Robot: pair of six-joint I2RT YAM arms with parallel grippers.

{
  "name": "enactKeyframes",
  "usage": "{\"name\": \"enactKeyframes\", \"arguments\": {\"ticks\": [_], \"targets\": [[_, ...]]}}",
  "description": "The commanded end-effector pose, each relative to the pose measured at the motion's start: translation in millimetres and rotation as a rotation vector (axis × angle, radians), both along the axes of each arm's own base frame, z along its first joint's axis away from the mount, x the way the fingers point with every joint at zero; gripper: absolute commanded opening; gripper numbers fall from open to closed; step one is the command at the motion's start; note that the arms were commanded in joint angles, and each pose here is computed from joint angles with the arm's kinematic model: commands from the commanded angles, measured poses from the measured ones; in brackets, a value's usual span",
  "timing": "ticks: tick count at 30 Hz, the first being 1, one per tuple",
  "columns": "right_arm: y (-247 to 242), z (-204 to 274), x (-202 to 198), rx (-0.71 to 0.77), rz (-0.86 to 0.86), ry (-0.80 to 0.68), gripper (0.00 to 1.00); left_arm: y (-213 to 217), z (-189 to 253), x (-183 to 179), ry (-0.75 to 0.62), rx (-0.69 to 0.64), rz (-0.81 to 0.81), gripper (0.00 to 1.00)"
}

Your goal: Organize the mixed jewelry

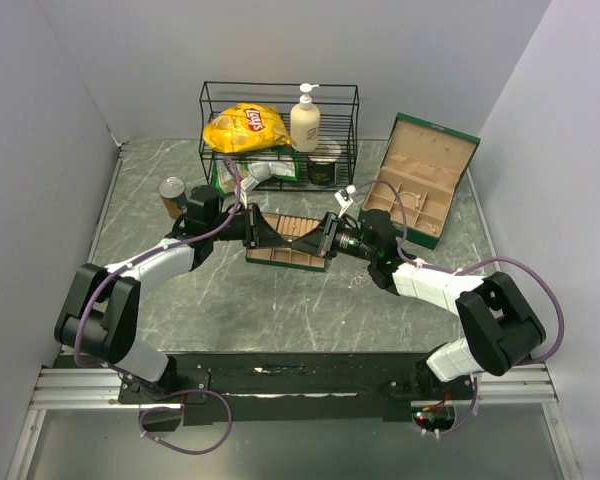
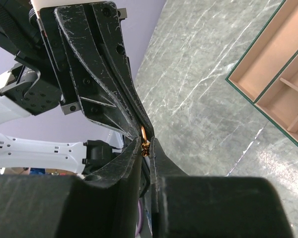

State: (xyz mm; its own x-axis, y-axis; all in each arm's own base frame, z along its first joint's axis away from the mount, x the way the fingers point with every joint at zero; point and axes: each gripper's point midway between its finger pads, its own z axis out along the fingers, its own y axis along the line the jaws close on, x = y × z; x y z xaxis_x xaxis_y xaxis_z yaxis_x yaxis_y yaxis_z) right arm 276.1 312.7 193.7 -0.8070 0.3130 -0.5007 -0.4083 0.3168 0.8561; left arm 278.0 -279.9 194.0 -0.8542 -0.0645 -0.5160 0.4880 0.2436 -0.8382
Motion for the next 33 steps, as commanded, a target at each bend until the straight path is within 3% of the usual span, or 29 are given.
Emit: {"name": "enactKeyframes", "arguments": {"ticks": [1, 8, 11, 14, 16, 21, 26, 33], "targets": [[1.7, 40.4, -2.4, 0.077, 0.009, -0.144, 0.14, -3.6, 11.2, 0.1, -0.054, -0.008, -0.03, 0.01], [1.7, 40.4, -0.2, 0.075, 0.003, -0.139, 0.16, -12.1, 9.3, -4.9, -0.055, 0.003, -0.063, 0.01], [0.5, 39.7, -0.9, 0.072, -0.002, -0.136, 0.13, -12.3, 8.8, -4.9, -0.053, 0.005, -0.059, 0.01], [-0.2, 38.9, 0.2, 0.061, -0.012, -0.136, 0.0, -12.6, 8.1, -4.6, -0.055, 0.009, -0.057, 0.01], [-2.1, 35.8, 1.4, 0.047, -0.023, -0.131, 0.0, -12.1, 7.0, -3.6, -0.055, 0.018, -0.05, 0.02], [-5.6, 36.0, 4.0, 0.004, -0.045, -0.146, 0.0, -10.9, 6.0, 2.8, -0.064, 0.04, -0.014, 0.16], [-10.5, 27.5, 6.0, -0.062, -0.078, -0.125, 0.0, -9.1, 11.4, 11.0, -0.082, 0.053, 0.035, 0.46], [-16.6, 10.2, 10.9, -0.181, -0.131, -0.093, 0.0, 3.2, 22.4, 25.4, -0.131, 0.115, 0.149, 0.59]]}}
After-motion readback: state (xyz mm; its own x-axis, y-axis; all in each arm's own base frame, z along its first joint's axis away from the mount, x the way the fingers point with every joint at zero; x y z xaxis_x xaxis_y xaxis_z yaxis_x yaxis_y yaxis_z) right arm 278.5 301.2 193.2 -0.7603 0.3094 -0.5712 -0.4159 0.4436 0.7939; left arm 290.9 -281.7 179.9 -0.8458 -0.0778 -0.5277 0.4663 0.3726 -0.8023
